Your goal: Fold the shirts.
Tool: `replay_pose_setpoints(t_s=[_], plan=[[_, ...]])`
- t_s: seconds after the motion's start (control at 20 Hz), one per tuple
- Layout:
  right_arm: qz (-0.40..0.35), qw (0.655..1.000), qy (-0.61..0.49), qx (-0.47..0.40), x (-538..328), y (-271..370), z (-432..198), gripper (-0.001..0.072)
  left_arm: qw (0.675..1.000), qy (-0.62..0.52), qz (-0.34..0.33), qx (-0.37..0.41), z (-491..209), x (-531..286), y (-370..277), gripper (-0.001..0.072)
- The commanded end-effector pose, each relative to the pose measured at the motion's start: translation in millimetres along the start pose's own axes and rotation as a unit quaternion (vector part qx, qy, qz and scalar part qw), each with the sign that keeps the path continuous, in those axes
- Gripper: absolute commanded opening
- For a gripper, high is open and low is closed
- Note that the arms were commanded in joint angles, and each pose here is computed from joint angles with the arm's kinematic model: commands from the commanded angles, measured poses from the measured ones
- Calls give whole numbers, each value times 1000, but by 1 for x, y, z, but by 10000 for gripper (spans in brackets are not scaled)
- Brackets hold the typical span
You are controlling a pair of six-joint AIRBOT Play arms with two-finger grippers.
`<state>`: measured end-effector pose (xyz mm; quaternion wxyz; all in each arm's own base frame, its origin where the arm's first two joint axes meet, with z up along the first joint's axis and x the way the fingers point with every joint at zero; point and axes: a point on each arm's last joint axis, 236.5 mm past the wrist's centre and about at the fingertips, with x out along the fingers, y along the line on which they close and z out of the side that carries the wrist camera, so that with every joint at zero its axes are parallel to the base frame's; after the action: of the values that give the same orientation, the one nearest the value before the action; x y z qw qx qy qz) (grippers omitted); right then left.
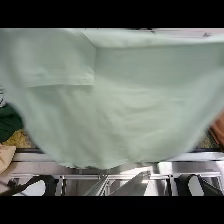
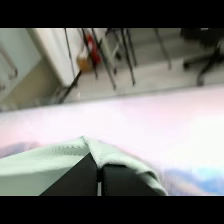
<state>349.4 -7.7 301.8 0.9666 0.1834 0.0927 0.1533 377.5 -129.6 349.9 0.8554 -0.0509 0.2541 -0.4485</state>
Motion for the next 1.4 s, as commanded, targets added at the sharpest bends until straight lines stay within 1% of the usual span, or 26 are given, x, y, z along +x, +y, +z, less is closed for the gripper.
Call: replay_pose_setpoints(t_s=[0.0, 0.1, 0.25, 0.35, 0.45, 0.6, 0.7, 0.85, 0.95, 1.0, 1.15, 1.35], plan=[[-14, 993, 95, 65, 68, -67, -99, 19, 988, 118, 81, -49, -70, 107, 107, 25], [-20, 986, 144, 82, 105, -97, -146, 20, 983, 131, 91, -90, -93, 140, 151, 24], [-13, 975, 189, 116, 149, -127, -196, 20, 978, 137, 101, -124, -115, 159, 198, 24], [-5, 973, 190, 130, 172, -142, -208, 19, 973, 127, 120, -149, -130, 165, 228, 25], [-1, 975, 175, 134, 192, -157, -199, 19, 971, 107, 134, -167, -135, 165, 252, 25], [9, 980, 161, 118, 210, -164, -180, 20, 971, 102, 111, -188, -145, 165, 258, 25], [8, 980, 166, 112, 210, -166, -182, 20, 968, 117, 105, -197, -158, 171, 261, 25], [7, 971, 220, 93, 202, -168, -211, 20, 961, 148, 89, -216, -186, 181, 264, 25], [21, 957, 276, 93, 192, -164, -241, 20, 953, 181, 69, -235, -212, 187, 262, 22], [26, 949, 301, 96, 186, -163, -256, 20, 947, 202, 68, -241, -227, 187, 263, 22], [22, 928, 358, 100, 169, -167, -296, 20, 921, 273, 109, -254, -273, 178, 279, 22], [17, 915, 387, 117, 157, -169, -326, 20, 901, 315, 89, -285, -310, 184, 277, 19]])
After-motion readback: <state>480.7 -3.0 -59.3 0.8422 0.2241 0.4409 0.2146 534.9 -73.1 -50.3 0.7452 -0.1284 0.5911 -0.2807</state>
